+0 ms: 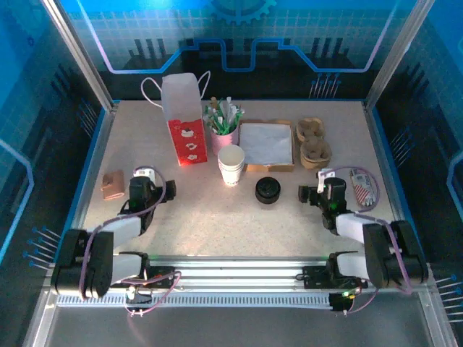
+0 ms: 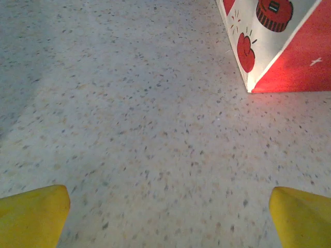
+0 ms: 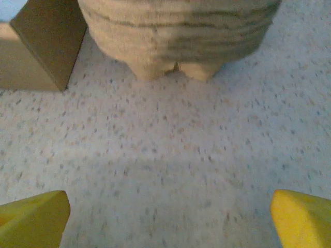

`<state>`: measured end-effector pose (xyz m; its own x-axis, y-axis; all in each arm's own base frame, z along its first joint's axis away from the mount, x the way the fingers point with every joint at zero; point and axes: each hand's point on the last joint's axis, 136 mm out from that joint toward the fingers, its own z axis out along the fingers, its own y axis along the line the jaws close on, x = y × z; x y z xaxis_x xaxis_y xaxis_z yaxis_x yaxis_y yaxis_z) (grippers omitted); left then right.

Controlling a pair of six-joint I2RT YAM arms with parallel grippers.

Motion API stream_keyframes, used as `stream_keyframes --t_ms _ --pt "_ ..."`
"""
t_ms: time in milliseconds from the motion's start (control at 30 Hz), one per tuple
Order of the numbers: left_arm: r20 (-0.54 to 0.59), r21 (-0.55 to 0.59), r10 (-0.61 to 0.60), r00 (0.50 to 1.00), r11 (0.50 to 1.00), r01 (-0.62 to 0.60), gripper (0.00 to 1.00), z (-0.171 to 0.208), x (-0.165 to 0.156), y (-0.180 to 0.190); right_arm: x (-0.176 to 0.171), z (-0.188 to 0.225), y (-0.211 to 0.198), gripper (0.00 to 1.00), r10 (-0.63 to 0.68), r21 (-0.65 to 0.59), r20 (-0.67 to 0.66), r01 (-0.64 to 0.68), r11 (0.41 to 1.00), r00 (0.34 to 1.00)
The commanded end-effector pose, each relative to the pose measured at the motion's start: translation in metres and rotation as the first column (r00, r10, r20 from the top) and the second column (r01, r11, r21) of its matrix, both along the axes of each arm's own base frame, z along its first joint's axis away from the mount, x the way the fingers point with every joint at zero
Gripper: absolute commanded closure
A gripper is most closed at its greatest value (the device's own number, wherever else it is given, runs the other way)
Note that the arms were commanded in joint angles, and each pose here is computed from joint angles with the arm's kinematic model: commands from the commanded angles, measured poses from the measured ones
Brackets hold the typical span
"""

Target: Pack the takeout coffee

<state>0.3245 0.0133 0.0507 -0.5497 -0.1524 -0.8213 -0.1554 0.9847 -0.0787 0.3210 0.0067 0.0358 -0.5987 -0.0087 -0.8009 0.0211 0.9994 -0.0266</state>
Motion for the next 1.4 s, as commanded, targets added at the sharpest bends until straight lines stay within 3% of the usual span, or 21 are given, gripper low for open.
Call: stream_keyframes --t_ms 0,767,900,1000,1100,1167,1200,1233,1300,1333,1367 --pt "0.239 0.028 -0.125 0.963 0.992 0.121 0.01 0.042 0.074 -0.018 0.077 0.065 0.01 0.0 0.046 -0.083 0.318 -0.02 0.996 0.947" --pt "0.246 0.012 -0.13 0.961 0.991 0.131 0.01 0.043 0.074 -0.017 0.075 0.066 0.006 0.0 0.018 -0.095 0.329 0.014 0.995 0.944" --pt "0.244 0.062 -0.098 0.965 0.994 0.085 0.01 0.065 0.07 -0.016 0.061 0.094 0.013 0.0 0.012 -0.177 0.405 0.065 0.982 0.914" --pt "0.284 0.105 0.009 0.959 0.994 -0.041 0.01 0.104 0.063 -0.01 0.054 0.143 0.032 0.0 0.047 -0.268 0.47 0.092 0.959 0.881" --pt "0.387 -0.082 0.132 0.913 0.991 -0.108 0.01 0.158 0.052 -0.007 0.041 0.219 0.043 0.0 -0.06 -0.156 0.642 0.207 0.966 0.765" --pt "0.436 -0.207 0.167 0.884 0.975 -0.082 0.01 0.193 0.043 -0.012 0.033 0.253 0.06 0.0 -0.066 -0.028 0.686 0.117 0.993 0.725" --pt "0.449 -0.295 0.213 0.868 0.952 -0.081 0.01 0.207 0.038 -0.012 0.026 0.26 0.061 0.0 -0.122 0.09 0.667 0.083 0.992 0.735" --pt "0.44 -0.378 0.266 0.857 0.921 -0.092 0.01 0.216 0.032 -0.011 0.02 0.26 0.058 0.0 -0.193 0.215 0.627 0.071 0.974 0.755" --pt "0.332 -0.601 0.408 0.85 0.786 -0.143 0.01 0.218 0.019 -0.009 0.015 0.263 0.058 0.0 -0.265 0.452 0.562 -0.023 0.892 0.783" --pt "0.257 -0.664 0.426 0.867 0.73 -0.162 0.0 0.214 0.013 -0.013 0.017 0.266 0.066 0.0 -0.219 0.468 0.568 -0.093 0.879 0.794" --pt "0.264 -0.671 0.367 0.892 0.734 -0.104 0.01 0.222 0.011 -0.024 0.02 0.269 0.08 0.0 -0.149 0.448 0.564 -0.15 0.881 0.812"
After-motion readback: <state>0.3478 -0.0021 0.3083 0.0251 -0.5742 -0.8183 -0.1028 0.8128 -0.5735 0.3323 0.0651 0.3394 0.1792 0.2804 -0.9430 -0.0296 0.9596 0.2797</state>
